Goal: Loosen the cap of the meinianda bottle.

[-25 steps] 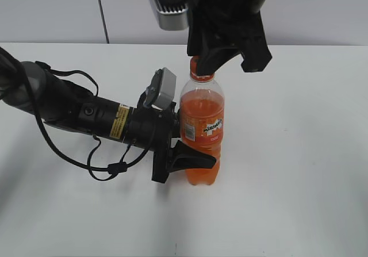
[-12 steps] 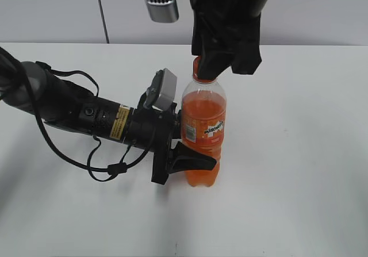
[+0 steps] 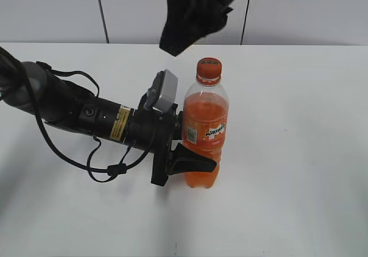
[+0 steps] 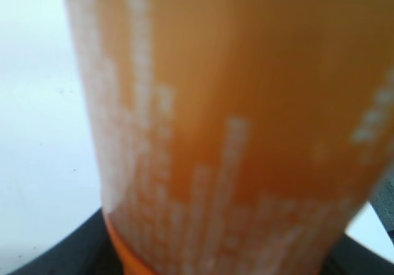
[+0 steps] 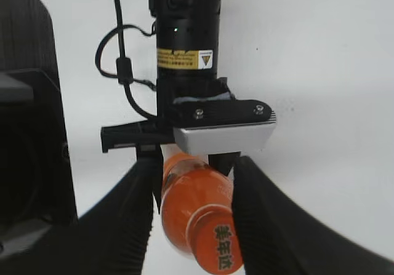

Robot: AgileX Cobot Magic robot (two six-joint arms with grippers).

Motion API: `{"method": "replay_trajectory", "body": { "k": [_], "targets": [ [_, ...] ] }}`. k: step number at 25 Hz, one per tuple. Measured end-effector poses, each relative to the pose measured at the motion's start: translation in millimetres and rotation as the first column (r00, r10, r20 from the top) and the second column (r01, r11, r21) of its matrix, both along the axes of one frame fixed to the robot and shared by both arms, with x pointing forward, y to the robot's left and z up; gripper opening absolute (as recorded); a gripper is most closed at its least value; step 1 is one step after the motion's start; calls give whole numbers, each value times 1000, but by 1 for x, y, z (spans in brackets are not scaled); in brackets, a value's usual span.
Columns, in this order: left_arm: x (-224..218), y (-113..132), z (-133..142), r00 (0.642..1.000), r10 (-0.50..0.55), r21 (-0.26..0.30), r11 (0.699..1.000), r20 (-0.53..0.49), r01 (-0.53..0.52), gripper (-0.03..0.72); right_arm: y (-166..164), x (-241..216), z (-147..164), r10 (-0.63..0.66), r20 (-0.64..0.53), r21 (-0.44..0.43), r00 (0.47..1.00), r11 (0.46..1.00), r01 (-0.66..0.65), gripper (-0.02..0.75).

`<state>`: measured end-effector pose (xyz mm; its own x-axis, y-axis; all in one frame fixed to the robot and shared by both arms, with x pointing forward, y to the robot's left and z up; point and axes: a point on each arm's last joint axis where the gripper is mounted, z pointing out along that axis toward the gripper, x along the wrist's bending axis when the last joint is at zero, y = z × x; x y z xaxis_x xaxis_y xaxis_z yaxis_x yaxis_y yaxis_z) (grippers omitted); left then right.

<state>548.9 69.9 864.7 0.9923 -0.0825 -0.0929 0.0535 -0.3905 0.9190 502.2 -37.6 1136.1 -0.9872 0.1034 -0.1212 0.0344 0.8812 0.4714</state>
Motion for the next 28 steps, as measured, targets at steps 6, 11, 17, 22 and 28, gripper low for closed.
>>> {"method": "replay_trajectory", "body": {
  "k": [6,11,17,22,28],
  "targets": [
    [0,0,0,1000,0,1,1000,0,0,399,0,1,11,-321,-163,64,933,940,335,322],
    [0,0,0,1000,3,4,1000,2,-3,399,-8,4,14,-644,-277,26,713,737,676,322],
    [1,0,-1,1000,7,7,1000,-2,-7,399,-15,-3,25,-782,-398,8,480,520,854,328],
    [1,0,0,1000,20,12,1000,-15,-20,399,-14,-6,9,-820,-416,-63,394,458,887,391],
    [1,0,0,999,30,15,999,-28,-29,399,-20,-1,7,-859,-354,-52,371,414,909,408]
  ]
}}
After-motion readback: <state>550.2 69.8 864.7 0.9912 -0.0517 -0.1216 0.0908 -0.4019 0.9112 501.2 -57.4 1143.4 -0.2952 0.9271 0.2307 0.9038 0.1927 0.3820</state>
